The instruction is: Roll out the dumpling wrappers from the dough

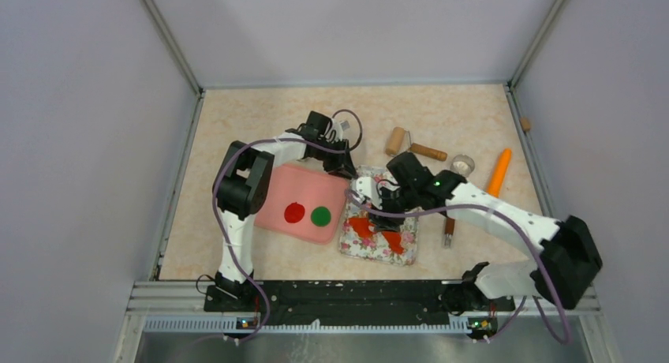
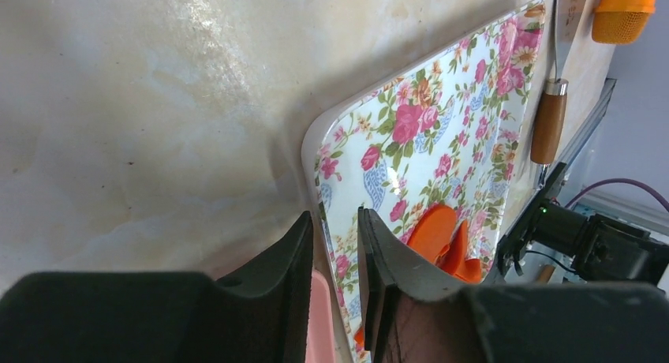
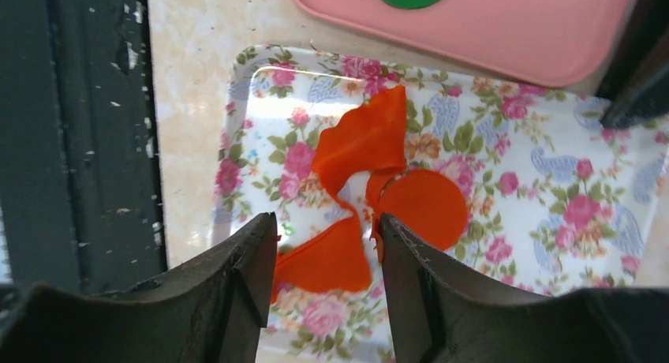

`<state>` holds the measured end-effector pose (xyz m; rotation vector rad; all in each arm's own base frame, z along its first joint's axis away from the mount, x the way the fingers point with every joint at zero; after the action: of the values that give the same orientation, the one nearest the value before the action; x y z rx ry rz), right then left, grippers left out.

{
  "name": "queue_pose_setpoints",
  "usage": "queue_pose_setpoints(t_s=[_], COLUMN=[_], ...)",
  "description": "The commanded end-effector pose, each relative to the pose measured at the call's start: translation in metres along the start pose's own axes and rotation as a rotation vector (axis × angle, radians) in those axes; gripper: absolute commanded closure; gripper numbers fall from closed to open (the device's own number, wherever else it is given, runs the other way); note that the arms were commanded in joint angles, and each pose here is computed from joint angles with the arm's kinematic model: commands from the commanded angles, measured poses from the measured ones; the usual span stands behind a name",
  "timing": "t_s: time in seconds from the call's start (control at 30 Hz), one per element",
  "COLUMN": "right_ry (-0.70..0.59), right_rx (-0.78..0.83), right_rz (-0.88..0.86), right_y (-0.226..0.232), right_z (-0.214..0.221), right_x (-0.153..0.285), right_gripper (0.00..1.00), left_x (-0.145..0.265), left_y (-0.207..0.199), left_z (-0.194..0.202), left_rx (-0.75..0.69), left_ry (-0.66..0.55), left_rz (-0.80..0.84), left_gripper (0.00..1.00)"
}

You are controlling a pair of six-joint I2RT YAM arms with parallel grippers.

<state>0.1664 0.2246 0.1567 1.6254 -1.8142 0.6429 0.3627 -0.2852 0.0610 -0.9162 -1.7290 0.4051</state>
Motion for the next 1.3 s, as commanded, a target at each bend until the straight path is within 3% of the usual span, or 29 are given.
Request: queue_pose_setpoints(t_s=[0.0, 0.13, 0.37, 0.8, 0.9, 1.07, 1.27], right_ry=[-0.09, -0.02, 0.031, 0.134, 0.171, 0.201, 0.191], right_rx=[0.183, 0.239, 0.221, 0.171, 0.131, 0.079, 0.081], right_rz=[-0.063, -0.087, -0.115, -0.198, -0.233, -0.314, -0.343], right_y=[-0.025, -0.039, -0.051, -0.046, -0.042, -0.03, -0.014], right_z=[-0.021, -0.007, 0.001, 0.026, 0.03, 0.028, 0.019], right_x=[-0.042, -0.07, -0.095, -0.112, -0.113, -0.105, -0.083], right_gripper=[0.47, 0.44, 0.43, 0.45, 0.53, 0.74, 0.85], left_x=[0.008, 0.003, -0.004, -0.01, -0.011, -0.012, -0.013], left_y=[-0.011, -0.006, -0.002, 0.0, 0.001, 0.002, 0.005], left_z=[-0.005, 0.001, 0.007, 0.008, 0.008, 0.009, 0.009], left_rx=[0.002, 0.035, 0.045, 0.044, 0.043, 0.043, 0.041], left_ry=[-0.03, -0.02, 0.0, 0.01, 0.009, 0.011, 0.011], left_rz=[0.034, 0.009, -0.034, -0.051, -0.051, -0.054, -0.06], left_gripper=[0.7, 0.67, 0.79, 0.73, 0.73, 0.74, 0.77])
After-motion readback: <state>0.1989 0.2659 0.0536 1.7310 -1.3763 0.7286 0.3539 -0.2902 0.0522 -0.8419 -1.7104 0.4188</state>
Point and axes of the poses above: each gripper's point midway between its finger pads, its own x axis back along the fingers, its own y axis along the line the jaws close on, z = x × y, the point moved 3 cm from there along x, back along the fingers, and after that the axes turned 6 degrees about -x, right-handed, at the moved point
